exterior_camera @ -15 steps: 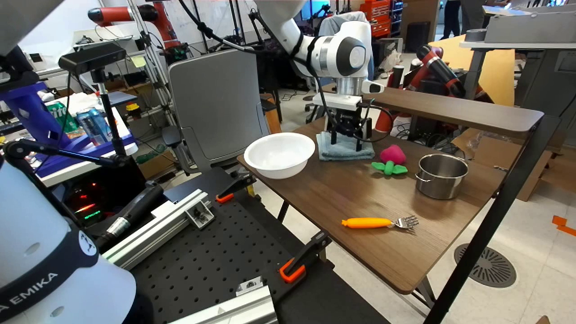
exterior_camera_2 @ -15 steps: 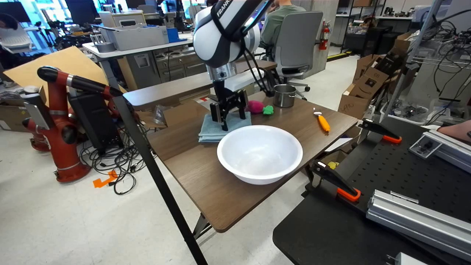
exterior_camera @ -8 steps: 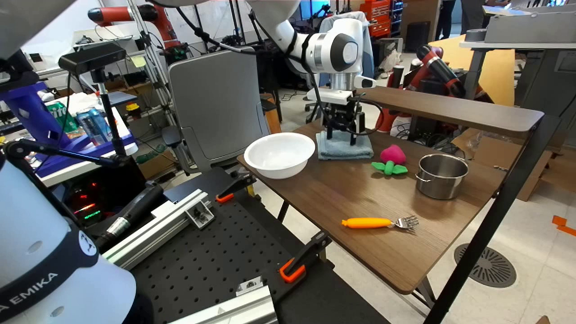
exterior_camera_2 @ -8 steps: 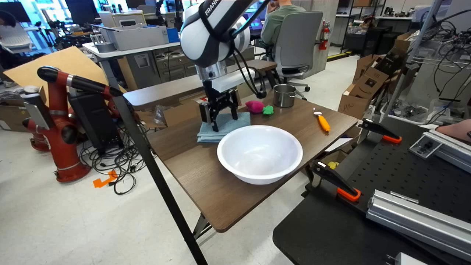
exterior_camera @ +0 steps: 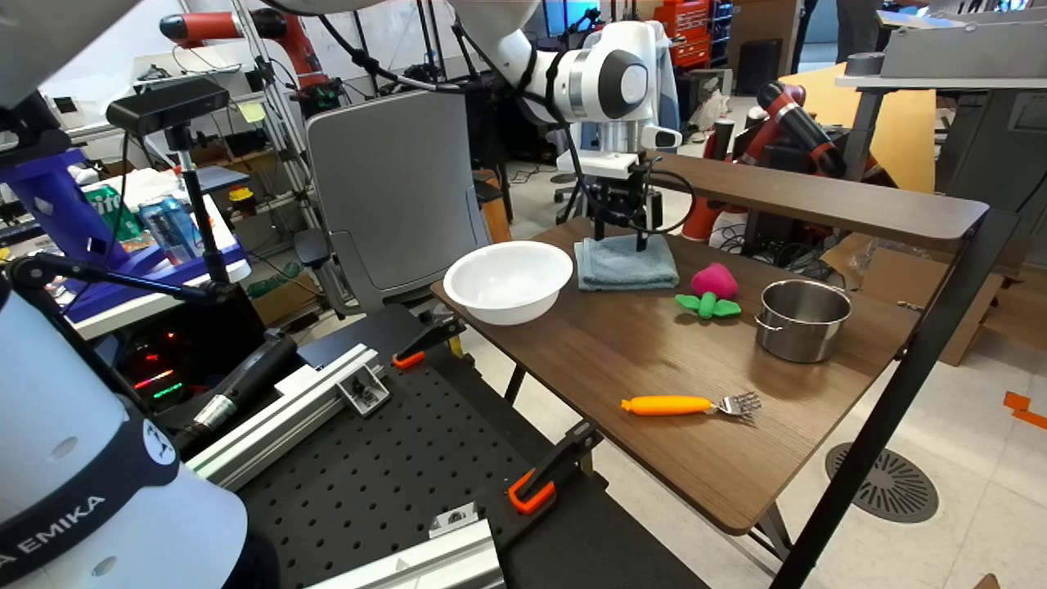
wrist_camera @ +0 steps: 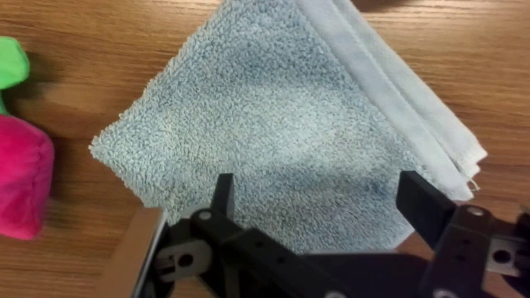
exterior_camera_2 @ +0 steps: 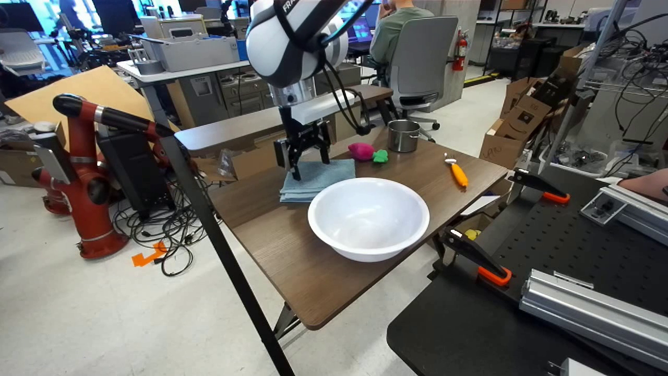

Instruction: Slide the cloth to the top left of the desk

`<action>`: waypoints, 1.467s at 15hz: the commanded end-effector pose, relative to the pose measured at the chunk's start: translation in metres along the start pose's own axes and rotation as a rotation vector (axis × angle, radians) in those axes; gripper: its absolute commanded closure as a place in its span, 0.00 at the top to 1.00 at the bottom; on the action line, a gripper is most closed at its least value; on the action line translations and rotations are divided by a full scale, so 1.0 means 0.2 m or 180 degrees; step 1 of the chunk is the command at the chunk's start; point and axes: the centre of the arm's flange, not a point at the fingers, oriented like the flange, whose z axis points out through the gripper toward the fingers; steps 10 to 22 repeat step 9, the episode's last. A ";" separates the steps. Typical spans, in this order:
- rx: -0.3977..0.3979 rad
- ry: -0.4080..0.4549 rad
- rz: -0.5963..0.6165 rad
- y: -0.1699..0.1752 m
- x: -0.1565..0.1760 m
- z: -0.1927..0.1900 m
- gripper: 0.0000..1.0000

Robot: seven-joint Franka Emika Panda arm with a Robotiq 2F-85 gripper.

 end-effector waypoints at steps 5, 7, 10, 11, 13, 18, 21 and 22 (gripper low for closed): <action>-0.0011 0.0061 -0.0115 -0.08 -0.05 -0.24 1.00; -0.0052 -0.0031 -0.0167 -0.10 -0.10 -0.25 1.00; -0.0065 -0.0058 -0.0175 -0.10 -0.11 -0.23 1.00; -0.0065 -0.0058 -0.0175 -0.10 -0.11 -0.23 1.00; -0.0065 -0.0058 -0.0175 -0.10 -0.11 -0.23 1.00; -0.0065 -0.0058 -0.0175 -0.10 -0.11 -0.23 1.00; -0.0065 -0.0058 -0.0175 -0.10 -0.11 -0.23 1.00; -0.0065 -0.0058 -0.0175 -0.10 -0.11 -0.23 1.00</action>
